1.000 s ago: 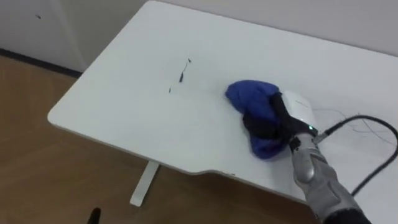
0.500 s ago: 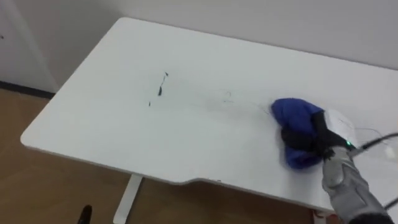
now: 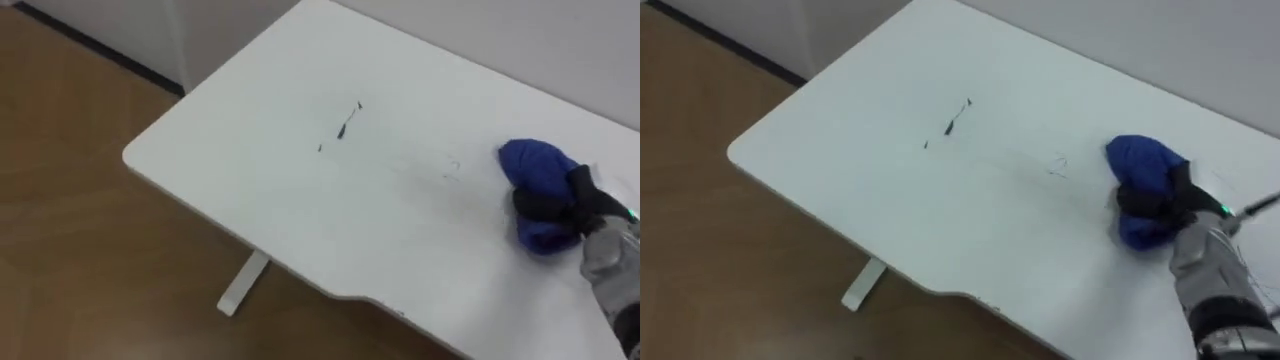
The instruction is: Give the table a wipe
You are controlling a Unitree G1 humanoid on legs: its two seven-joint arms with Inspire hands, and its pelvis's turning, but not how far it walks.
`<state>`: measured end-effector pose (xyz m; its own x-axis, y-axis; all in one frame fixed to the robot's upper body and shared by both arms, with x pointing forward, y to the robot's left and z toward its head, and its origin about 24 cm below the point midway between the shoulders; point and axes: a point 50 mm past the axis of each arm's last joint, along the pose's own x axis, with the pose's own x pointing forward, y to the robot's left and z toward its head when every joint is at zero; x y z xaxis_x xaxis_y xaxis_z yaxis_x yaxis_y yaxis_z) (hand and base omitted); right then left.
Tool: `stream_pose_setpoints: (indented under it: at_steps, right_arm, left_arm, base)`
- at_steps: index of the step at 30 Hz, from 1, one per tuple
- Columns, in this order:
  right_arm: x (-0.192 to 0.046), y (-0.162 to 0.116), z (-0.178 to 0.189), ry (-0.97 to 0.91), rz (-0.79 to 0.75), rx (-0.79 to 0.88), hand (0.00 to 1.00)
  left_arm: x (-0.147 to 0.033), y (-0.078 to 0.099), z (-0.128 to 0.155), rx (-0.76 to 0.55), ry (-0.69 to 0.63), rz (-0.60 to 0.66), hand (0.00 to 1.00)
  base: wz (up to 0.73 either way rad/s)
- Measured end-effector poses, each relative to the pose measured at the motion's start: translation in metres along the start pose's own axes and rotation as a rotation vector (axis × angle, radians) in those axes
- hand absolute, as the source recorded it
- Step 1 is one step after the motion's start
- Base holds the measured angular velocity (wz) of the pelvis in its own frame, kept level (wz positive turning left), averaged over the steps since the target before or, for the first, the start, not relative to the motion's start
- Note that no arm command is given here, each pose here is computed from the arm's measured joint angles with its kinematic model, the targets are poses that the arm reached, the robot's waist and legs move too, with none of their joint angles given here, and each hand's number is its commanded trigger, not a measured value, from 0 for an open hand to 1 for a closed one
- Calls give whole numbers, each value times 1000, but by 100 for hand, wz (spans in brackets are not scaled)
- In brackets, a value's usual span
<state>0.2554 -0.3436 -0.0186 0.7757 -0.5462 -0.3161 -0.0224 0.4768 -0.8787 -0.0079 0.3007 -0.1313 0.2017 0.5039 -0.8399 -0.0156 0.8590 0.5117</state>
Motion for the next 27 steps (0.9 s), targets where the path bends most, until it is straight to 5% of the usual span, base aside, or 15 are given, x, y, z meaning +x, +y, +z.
stream_pose_setpoints:
  at_steps: [4, 8, 11, 15, 18, 23, 27]
  right_arm:
    - [1, -3, 4, -1, 5, -37, 100]
    - [6, -7, 71, -178, 30, -119, 100]
    - [3, -14, 123, -331, 14, -140, 100]
    - [3, -21, 135, -369, -12, -129, 100]
    - [5, -17, 118, -325, -17, -127, 100]
    - [-15, 25, -5, -27, 50, -42, 100]
    - [-28, 22, -40, 39, -36, 17, 100]
  left_arm:
    - [4, -5, 27, 0, -74, -27, 0]
    - [5, -11, 48, 2, -140, -47, 0]
    - [5, -14, 51, 23, -150, -61, 0]
    - [3, -16, 41, 35, -115, -69, 0]
    - [0, -14, 19, 44, -54, -62, 0]
    - [-2, -8, -4, 12, 19, -39, 0]
    - [-4, -6, -10, 10, 24, -18, 0]
  base:
    - [-25]
    - [-56]
    - [-12]
    - [13]
    - [40]
    - [25]
    - [-11]
